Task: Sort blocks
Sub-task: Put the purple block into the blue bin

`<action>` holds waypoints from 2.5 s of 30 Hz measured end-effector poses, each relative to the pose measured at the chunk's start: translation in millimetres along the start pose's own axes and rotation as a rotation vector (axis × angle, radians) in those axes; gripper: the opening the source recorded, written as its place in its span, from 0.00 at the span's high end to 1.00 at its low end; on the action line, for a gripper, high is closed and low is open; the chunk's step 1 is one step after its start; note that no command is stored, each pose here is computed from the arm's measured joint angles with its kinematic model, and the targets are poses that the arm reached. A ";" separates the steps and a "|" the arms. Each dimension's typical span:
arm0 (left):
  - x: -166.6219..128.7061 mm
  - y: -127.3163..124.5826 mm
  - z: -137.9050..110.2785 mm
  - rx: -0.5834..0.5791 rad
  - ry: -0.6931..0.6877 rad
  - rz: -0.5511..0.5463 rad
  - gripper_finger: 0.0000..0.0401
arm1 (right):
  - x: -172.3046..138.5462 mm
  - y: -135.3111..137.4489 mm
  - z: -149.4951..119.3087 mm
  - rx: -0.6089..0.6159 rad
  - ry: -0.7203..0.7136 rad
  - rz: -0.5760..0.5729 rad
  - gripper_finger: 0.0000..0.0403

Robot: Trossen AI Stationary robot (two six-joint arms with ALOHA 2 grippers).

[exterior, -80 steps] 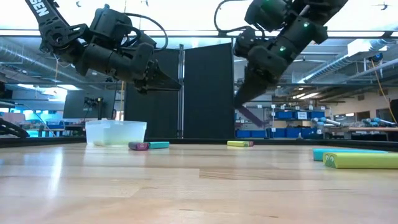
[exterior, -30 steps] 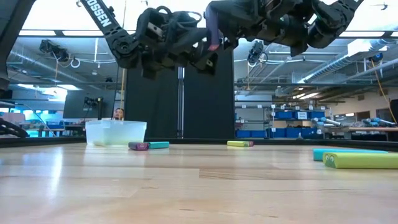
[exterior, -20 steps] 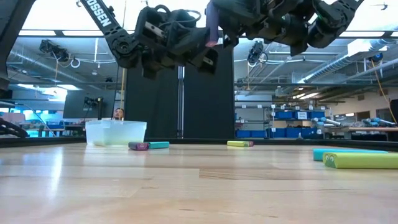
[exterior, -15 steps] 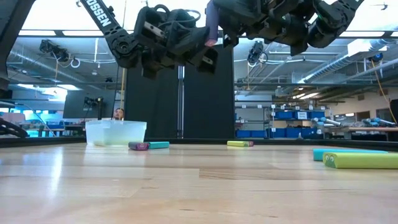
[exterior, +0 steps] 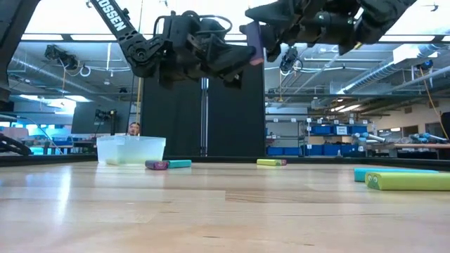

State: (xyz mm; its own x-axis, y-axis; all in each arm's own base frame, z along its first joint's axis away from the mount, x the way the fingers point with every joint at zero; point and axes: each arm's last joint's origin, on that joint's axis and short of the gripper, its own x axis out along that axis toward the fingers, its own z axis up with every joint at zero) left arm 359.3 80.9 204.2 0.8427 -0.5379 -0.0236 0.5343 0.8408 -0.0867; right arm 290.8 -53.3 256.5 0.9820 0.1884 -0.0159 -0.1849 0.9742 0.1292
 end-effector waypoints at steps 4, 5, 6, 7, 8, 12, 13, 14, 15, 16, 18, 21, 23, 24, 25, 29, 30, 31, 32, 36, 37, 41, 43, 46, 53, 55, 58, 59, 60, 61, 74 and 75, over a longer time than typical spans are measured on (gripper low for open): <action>0.3 1.8 -0.1 -0.003 -0.003 0.072 0.87 | -6.2 1.0 4.2 -0.032 0.022 -0.117 0.70; 0.5 2.1 -0.6 -0.006 0.000 0.089 0.87 | -6.7 0.7 4.4 -0.030 0.024 -0.136 0.76; 1.5 1.7 -1.4 -0.010 0.008 0.104 0.87 | -6.9 0.3 4.5 -0.027 0.022 -0.153 0.82; 3.1 0.7 -2.4 -0.011 0.021 0.099 0.87 | -7.4 -1.7 4.7 -0.028 0.019 -0.200 0.89; 6.2 -1.0 -3.4 -0.012 0.039 0.097 0.87 | -8.0 -3.5 4.2 -0.028 0.023 -0.233 0.94; 15.9 -3.0 -5.9 0.023 0.133 0.156 0.87 | -8.4 -8.7 3.2 -0.009 0.101 -0.302 0.95; 17.5 -3.1 -7.2 0.032 0.164 0.176 0.87 | -8.1 -9.3 3.5 0.001 0.125 -0.302 0.94; 19.3 -3.3 -7.9 0.038 0.194 0.193 0.87 | -7.7 -9.8 4.6 0.007 0.143 -0.306 0.93; 21.4 -3.6 -7.4 0.048 0.215 0.206 0.87 | -7.1 -9.8 5.7 0.008 0.157 -0.307 0.94; 22.6 -3.3 -7.3 0.049 0.241 0.220 0.87 | -6.3 -8.9 6.3 0.007 0.174 -0.306 0.94; 23.0 -2.3 -8.8 0.050 0.292 0.253 0.87 | -4.3 -5.2 7.0 0.005 0.194 -0.288 0.97; 20.3 1.0 -11.0 0.049 0.334 0.312 0.87 | -2.7 -0.9 5.7 0.002 0.213 -0.262 0.98; 20.8 1.8 -9.5 0.057 0.331 0.332 0.87 | -2.1 1.2 4.6 0.011 0.223 -0.244 0.97; 20.9 1.9 -9.5 0.057 0.334 0.346 0.87 | -1.5 3.0 4.2 0.020 0.225 -0.234 0.97; 20.7 2.1 -9.8 0.058 0.339 0.357 0.87 | -0.6 5.5 3.7 0.024 0.228 -0.225 0.97; 18.2 4.9 -12.1 0.051 0.375 0.453 0.87 | 3.9 16.4 4.9 0.021 0.206 -0.179 0.98; 17.2 5.6 -13.4 0.048 0.392 0.483 0.87 | 5.0 19.0 5.6 0.024 0.195 -0.174 0.98; 16.3 6.2 -14.4 0.047 0.408 0.515 0.87 | 6.1 21.9 6.2 0.029 0.186 -0.171 0.98; 15.6 6.9 -15.1 0.049 0.422 0.552 0.87 | 7.2 24.6 6.9 0.031 0.176 -0.171 0.98; 13.3 9.2 -16.4 0.058 0.457 0.676 0.87 | 11.0 35.3 9.8 0.015 0.132 -0.179 0.98; 12.8 9.6 -16.3 0.060 0.459 0.693 0.87 | 11.7 37.5 10.6 0.011 0.121 -0.179 0.98; 12.2 9.5 -17.7 0.076 0.488 0.730 0.87 | 13.8 41.9 16.1 0.001 0.082 -0.203 0.98; 12.3 9.2 -20.8 0.092 0.520 0.747 0.87 | 15.3 42.8 22.1 -0.008 0.066 -0.207 0.98; 12.6 6.6 -24.7 0.118 0.579 0.767 0.87 | 16.5 43.2 28.5 -0.031 0.050 -0.208 0.98; 19.3 -4.7 -30.2 0.216 0.682 0.752 0.87 | 16.0 38.6 33.5 -0.051 0.028 -0.290 0.98; 21.1 -9.9 -34.5 0.240 0.702 0.727 0.87 | 15.7 37.4 34.8 -0.054 0.014 -0.306 0.98; 23.7 -16.4 -39.2 0.248 0.711 0.706 0.87 | 15.3 35.8 36.1 -0.054 0.002 -0.310 0.98; 24.5 -18.3 -40.3 0.250 0.712 0.701 0.87 | 15.2 35.5 36.7 -0.055 -0.003 -0.311 0.98; 25.0 -20.1 -41.9 0.251 0.714 0.696 0.87 | 15.0 34.7 37.1 -0.055 -0.006 -0.314 0.98; 25.1 -21.9 -43.8 0.251 0.720 0.690 0.87 | 14.7 33.6 37.7 -0.056 -0.011 -0.317 0.98; 46.7 -52.8 -48.9 0.414 0.741 0.532 0.87 | 8.5 14.7 41.5 -0.074 -0.031 -0.435 0.98; 47.6 -54.3 -49.2 0.416 0.743 0.527 0.87 | 7.7 12.2 40.9 -0.073 -0.022 -0.444 0.98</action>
State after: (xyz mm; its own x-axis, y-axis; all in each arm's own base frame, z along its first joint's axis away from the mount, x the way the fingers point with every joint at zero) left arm 367.2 6.7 158.8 0.7991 0.1275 -0.5875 0.2051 0.8608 0.4658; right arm 297.7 -45.0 298.6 0.9673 -0.2517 -0.0328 0.2530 0.9664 0.0448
